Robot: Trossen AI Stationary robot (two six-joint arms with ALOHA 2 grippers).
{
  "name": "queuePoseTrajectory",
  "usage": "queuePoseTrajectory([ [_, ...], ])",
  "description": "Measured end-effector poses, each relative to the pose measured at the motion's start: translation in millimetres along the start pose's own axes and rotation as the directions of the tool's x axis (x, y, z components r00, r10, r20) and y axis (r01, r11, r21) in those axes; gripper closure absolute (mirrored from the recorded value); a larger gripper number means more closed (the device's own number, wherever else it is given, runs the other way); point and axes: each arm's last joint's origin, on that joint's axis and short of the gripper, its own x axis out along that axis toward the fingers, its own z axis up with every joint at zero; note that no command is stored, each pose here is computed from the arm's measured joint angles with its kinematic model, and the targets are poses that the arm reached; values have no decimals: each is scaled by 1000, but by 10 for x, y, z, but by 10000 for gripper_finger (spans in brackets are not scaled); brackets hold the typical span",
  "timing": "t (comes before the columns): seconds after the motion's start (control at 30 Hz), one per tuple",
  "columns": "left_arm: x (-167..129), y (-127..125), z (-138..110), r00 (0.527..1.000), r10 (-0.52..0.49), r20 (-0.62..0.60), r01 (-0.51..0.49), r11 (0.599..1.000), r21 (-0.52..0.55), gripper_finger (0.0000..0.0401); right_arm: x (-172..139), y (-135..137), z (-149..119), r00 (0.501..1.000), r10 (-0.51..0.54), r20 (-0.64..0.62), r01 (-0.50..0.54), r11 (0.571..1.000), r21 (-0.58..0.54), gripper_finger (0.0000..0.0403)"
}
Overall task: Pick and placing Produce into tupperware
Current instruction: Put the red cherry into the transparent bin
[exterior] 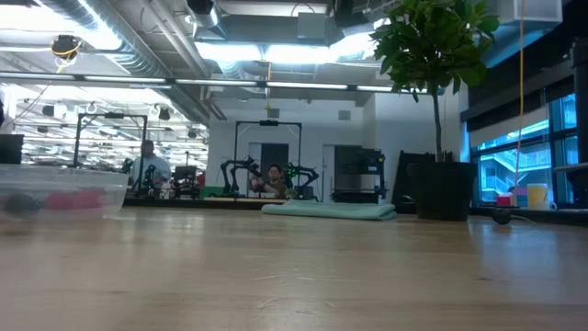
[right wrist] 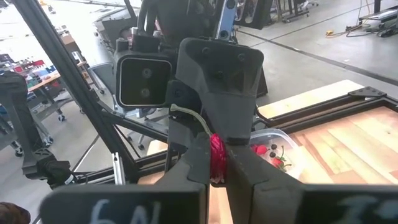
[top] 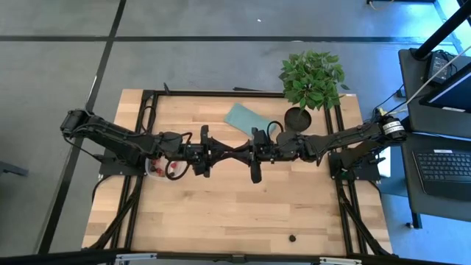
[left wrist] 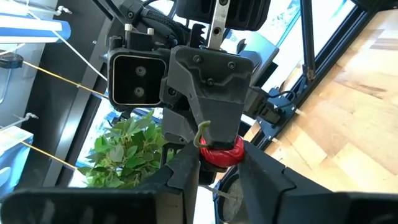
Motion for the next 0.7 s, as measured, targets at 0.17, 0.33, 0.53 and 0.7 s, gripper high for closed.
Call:
queuePoseTrajectory([
  [0.17,0,0,0,1000,0,-1,0,1000,-1,304,1,-1,-2,1000,0,-1,0,1000,4,375],
  [0.33,0,0,-1,1000,1,-4,-1,1000,-6,316,0,-1,-3,1000,-1,-4,1,1000,13,332],
  [0.53,0,-2,-3,1000,1,-6,-1,1000,-6,319,0,0,-6,1000,2,-6,-2,1000,27,273],
  [0.7,-1,-3,5,1000,-3,8,3,1000,-4,320,1,-8,-6,1000,-9,-5,9,1000,29,246],
])
